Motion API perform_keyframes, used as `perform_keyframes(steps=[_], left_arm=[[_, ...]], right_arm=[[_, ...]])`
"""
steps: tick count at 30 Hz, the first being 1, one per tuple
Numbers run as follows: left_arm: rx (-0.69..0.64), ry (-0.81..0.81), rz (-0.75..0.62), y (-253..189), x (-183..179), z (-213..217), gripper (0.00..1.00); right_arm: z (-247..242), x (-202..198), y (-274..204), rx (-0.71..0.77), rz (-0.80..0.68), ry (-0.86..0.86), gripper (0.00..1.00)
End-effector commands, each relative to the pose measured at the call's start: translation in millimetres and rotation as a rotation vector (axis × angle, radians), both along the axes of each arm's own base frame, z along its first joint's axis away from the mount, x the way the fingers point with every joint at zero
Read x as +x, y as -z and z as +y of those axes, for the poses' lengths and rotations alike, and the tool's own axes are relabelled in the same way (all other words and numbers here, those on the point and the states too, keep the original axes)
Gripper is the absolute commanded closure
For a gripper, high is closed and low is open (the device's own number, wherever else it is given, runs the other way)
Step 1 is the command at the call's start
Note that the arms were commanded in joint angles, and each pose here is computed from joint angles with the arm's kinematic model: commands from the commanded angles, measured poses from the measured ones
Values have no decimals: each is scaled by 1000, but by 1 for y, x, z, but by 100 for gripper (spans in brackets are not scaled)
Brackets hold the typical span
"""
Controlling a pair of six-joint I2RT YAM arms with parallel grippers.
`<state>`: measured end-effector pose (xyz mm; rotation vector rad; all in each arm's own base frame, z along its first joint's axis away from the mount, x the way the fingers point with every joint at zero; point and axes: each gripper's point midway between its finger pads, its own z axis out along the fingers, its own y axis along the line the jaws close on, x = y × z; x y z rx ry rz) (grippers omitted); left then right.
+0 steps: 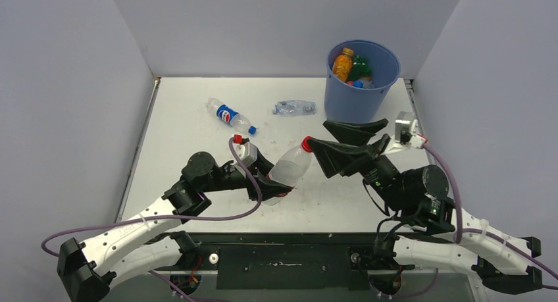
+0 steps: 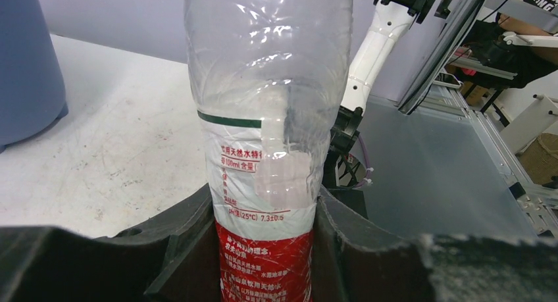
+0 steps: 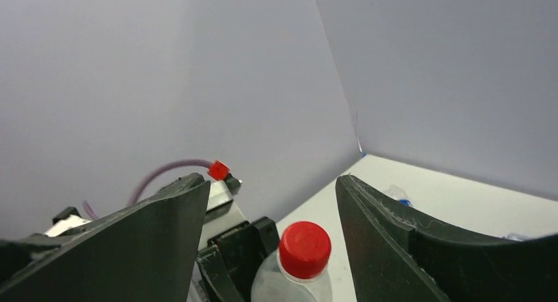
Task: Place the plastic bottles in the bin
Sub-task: Pick up the plastic bottle at the center of the board, then place the plastic bottle in the trash bin.
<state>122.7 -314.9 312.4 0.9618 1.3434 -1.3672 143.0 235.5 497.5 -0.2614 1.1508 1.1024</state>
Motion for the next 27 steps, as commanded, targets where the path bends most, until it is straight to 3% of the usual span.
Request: perform_keyframes(steps=[1,5,11,13,15,16,18,20,23,27], left_arm=[[-92,-26,-95,-26,0,7,85],[-105,-35,-110,-27,-1,10,85],[-109,-40,-114,-26,-1,11,85],[-113,-44,-118,-27,-1,12,85],[-114,-52,-120,-26,1,12,82],[-115,-58,-121,-26,2,12,73],[-116,-91,-123,-25,7,14,43],[-131,-129,-135,-27,11,18,0],[-152,-199,-186,-30,17,27,4],[-175,-333,-233,-34,31,44,4]], right_arm=[[22,17,42,-145,92,41,29],[28,21,51,-155,122,47,31],[33,22,55,-149,137,37,54],[35,22,56,-153,140,32,67],[34,22,56,-151,136,33,88],[32,23,55,-150,140,43,94],[27,25,50,-152,139,66,95],[15,29,35,-154,122,119,95],[-18,45,3,-195,55,301,95],[-92,76,-34,-175,44,749,95]])
